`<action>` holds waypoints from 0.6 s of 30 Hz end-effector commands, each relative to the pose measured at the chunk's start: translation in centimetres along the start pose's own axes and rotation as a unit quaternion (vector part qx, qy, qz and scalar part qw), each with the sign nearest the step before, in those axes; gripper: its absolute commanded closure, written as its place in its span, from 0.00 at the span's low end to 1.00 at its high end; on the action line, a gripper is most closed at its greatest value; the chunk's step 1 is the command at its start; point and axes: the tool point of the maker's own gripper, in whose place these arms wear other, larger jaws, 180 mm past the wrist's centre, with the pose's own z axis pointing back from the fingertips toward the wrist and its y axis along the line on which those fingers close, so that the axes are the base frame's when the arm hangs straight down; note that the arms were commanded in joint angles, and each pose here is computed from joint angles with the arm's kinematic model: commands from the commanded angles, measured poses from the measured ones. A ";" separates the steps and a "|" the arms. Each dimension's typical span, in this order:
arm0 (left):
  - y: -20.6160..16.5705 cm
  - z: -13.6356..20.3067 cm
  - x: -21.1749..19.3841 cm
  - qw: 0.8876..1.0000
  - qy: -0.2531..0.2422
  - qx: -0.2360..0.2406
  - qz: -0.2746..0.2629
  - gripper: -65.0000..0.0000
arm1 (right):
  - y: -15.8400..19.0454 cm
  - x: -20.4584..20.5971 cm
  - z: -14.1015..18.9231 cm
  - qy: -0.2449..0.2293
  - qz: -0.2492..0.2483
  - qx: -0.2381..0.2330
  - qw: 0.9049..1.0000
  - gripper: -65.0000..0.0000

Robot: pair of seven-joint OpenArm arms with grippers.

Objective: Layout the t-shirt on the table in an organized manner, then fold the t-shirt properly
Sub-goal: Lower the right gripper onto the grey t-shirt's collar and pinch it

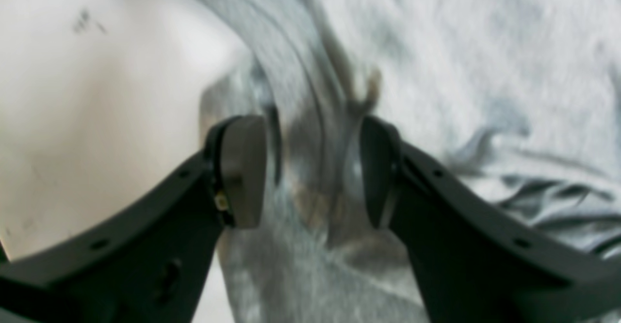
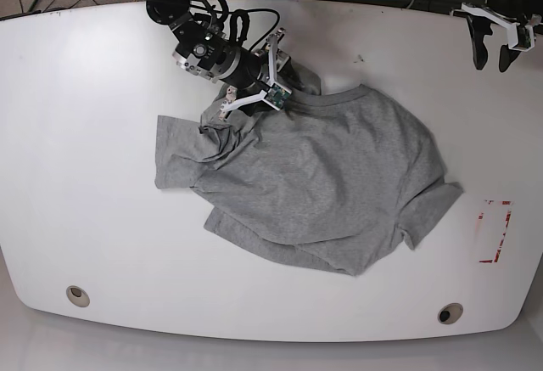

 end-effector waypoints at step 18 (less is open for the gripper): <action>0.1 0.1 0.7 1.000 -0.007 -0.001 -0.002 0.59 | -0.8 -0.5 -0.3 -0.020 -0.009 -0.006 1.000 0.70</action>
